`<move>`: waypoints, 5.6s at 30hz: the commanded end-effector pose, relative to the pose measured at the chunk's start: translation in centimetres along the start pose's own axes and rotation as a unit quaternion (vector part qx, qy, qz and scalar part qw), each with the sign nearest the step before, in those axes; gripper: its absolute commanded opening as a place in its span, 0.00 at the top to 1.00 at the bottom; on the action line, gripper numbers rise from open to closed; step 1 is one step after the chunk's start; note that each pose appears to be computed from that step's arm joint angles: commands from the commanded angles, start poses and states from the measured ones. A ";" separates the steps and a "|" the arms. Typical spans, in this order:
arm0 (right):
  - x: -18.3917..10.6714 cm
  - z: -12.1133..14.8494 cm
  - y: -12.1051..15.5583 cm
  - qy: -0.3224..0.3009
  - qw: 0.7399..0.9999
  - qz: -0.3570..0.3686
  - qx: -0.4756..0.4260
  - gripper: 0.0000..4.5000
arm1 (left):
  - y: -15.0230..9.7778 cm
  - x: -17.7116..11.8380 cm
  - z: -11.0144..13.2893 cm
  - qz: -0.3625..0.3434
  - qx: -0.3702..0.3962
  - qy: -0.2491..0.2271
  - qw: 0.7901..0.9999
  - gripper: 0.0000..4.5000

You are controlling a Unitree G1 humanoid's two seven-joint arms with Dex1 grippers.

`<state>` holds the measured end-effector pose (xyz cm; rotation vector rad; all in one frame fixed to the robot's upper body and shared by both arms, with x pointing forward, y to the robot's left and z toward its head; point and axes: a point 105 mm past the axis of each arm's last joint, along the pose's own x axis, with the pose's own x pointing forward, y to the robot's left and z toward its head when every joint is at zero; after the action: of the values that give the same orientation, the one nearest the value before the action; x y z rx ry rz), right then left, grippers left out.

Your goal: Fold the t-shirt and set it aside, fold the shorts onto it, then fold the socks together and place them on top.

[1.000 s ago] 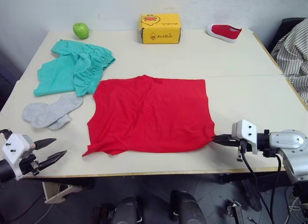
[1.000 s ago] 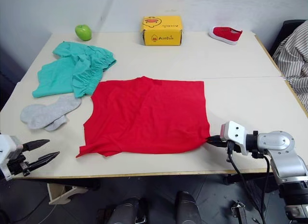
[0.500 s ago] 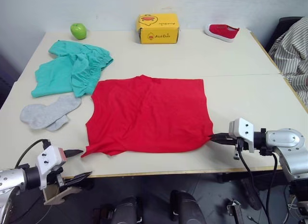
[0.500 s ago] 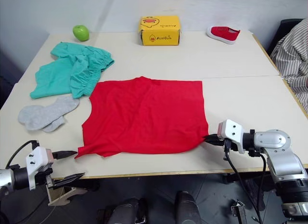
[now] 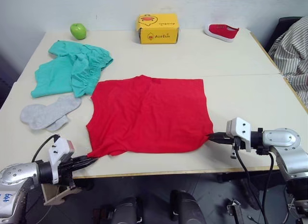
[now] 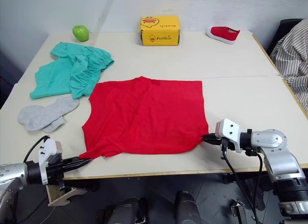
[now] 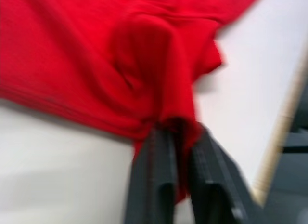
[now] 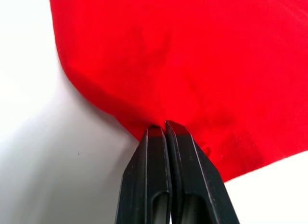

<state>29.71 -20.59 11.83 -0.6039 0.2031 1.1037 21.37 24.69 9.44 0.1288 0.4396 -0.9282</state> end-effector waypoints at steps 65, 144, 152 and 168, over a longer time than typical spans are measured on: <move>0.2 1.0 0.5 -0.022 1.000 -0.016 0.004 1.00 | 1.7 1.4 0.7 -0.016 0.425 0.078 0.901 0.95; -6.7 -2.7 2.4 0.099 0.995 0.008 -0.016 1.00 | -1.5 -0.2 3.7 0.022 0.154 0.106 0.982 1.00; -7.2 -1.3 0.2 0.060 0.997 -0.019 0.040 1.00 | 0.2 -0.8 5.1 -0.031 0.118 0.125 0.985 1.00; -4.9 -0.6 -4.5 0.052 0.995 -0.050 0.075 1.00 | 5.1 2.4 8.7 -0.072 0.053 0.087 0.992 1.00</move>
<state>31.31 -25.86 14.94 -0.5223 0.3374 0.9677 29.20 23.09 15.72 0.2702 0.5640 -1.0957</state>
